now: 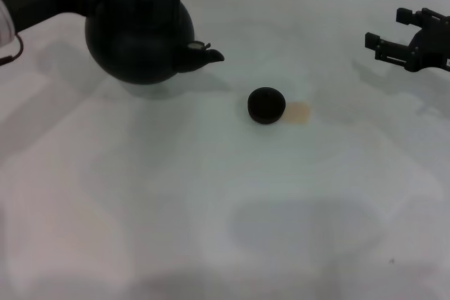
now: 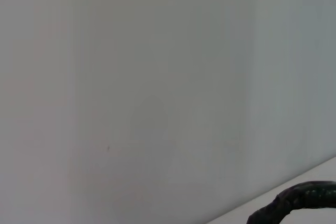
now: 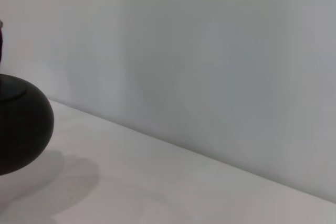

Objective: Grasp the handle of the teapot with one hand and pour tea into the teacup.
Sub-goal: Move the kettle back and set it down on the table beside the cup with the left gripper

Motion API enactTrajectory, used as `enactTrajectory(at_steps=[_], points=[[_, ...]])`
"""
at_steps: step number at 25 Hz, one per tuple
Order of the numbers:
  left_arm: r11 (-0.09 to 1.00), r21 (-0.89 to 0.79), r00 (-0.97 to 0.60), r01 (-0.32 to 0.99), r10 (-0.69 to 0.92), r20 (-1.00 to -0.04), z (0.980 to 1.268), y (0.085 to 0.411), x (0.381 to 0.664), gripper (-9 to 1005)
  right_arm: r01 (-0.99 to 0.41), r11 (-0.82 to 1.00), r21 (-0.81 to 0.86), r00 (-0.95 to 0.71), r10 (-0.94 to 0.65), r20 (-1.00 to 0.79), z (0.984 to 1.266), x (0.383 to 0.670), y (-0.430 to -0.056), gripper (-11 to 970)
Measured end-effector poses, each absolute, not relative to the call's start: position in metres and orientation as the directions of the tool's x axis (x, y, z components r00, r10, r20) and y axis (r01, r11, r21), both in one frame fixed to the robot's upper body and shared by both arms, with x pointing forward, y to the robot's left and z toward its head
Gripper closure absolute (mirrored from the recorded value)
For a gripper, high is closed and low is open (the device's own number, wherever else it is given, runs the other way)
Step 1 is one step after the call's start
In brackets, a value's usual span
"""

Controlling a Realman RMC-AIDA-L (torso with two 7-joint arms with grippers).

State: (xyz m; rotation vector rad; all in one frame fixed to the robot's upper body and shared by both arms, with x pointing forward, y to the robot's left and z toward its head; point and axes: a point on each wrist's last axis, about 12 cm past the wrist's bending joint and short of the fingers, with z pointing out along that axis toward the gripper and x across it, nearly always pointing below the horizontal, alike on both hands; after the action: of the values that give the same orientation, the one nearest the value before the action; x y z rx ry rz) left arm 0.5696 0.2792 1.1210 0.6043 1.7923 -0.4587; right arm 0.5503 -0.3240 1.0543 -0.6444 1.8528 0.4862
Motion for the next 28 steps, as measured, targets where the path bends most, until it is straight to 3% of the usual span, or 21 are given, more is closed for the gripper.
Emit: enactTrajectory(at_steps=[18, 28], points=[[0.819, -0.046, -0.240, 0.572, 0.113, -0.964, 1.072, 0.309, 0.548, 869, -0.638, 0.768, 0.056, -0.309, -0.189, -0.932, 1.050, 0.546, -0.322, 114], [0.837, -0.052, -0.233, 0.545, 0.092, -0.968, 1.062, 0.315, 0.541, 871, -0.631, 0.773, 0.066, -0.320, -0.181, -0.930, 1.048, 0.545, -0.323, 114]])
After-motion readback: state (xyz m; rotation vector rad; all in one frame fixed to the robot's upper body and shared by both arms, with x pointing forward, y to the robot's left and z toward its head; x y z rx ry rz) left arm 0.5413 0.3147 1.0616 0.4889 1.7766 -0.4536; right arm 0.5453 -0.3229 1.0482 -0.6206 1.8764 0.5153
